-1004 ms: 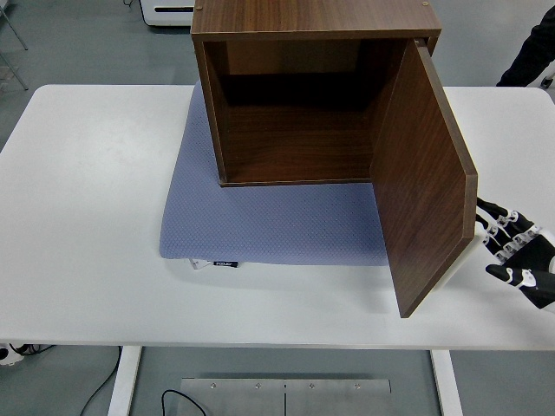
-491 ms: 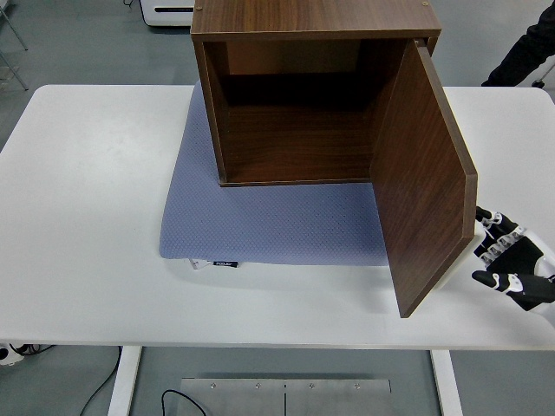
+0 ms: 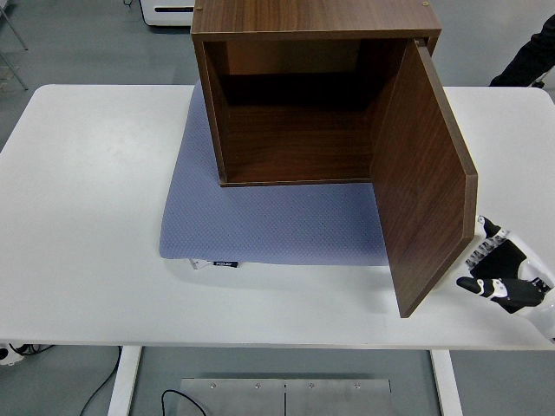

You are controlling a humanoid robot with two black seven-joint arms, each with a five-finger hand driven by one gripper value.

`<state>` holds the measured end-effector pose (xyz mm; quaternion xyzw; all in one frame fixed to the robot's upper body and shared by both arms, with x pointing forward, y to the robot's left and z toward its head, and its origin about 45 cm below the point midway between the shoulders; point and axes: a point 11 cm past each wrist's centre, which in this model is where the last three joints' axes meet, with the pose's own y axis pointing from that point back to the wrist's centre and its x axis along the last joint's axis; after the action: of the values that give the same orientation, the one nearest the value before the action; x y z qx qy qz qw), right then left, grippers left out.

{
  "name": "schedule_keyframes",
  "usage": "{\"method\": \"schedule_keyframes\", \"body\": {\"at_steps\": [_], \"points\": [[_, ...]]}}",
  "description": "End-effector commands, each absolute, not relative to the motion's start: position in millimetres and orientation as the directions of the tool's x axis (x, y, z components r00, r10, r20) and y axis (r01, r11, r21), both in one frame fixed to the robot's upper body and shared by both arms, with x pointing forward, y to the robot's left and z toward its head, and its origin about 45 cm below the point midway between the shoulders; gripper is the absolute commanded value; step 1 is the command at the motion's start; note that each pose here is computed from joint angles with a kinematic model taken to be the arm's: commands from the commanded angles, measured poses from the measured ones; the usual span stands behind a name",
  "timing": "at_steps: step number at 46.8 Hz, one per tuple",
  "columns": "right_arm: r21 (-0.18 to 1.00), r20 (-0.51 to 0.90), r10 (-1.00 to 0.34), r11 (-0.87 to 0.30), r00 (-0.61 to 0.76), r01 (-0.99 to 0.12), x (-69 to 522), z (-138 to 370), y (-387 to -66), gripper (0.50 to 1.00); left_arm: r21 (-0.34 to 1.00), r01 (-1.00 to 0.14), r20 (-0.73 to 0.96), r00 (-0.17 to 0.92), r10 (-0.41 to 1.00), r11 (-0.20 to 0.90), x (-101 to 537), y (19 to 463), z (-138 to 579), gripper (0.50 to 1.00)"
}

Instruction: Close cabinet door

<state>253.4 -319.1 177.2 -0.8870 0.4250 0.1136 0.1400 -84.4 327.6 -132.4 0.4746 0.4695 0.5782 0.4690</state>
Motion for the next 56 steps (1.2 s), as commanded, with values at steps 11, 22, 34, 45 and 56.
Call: {"method": "schedule_keyframes", "body": {"at_steps": [11,22,34,45,56], "points": [[-0.179,-0.324,-0.700,-0.615,0.636,-0.768,258,181,-307,1.000,0.988,-0.097,0.108,-0.110,0.988,-0.119,-84,327,-132,1.000],[-0.197,-0.338,-0.683,-0.622,0.648,-0.758,260,180,-296,1.000,0.988,-0.097,0.108,-0.110,0.988,-0.119,-84,327,-132,1.000],[-0.213,-0.354,-0.656,-0.638,0.667,-0.740,261,179,-281,1.000,0.988,-0.097,0.108,-0.110,0.988,-0.119,-84,327,-132,1.000],[-0.231,-0.360,-0.631,-0.653,0.687,-0.721,265,181,-268,1.000,0.988,-0.097,0.108,-0.110,0.988,-0.119,-84,327,-132,1.000],[-0.236,-0.366,-0.618,-0.662,0.696,-0.712,265,180,-262,1.000,0.988,-0.097,0.108,-0.110,0.988,-0.119,-84,327,-132,1.000]]}}
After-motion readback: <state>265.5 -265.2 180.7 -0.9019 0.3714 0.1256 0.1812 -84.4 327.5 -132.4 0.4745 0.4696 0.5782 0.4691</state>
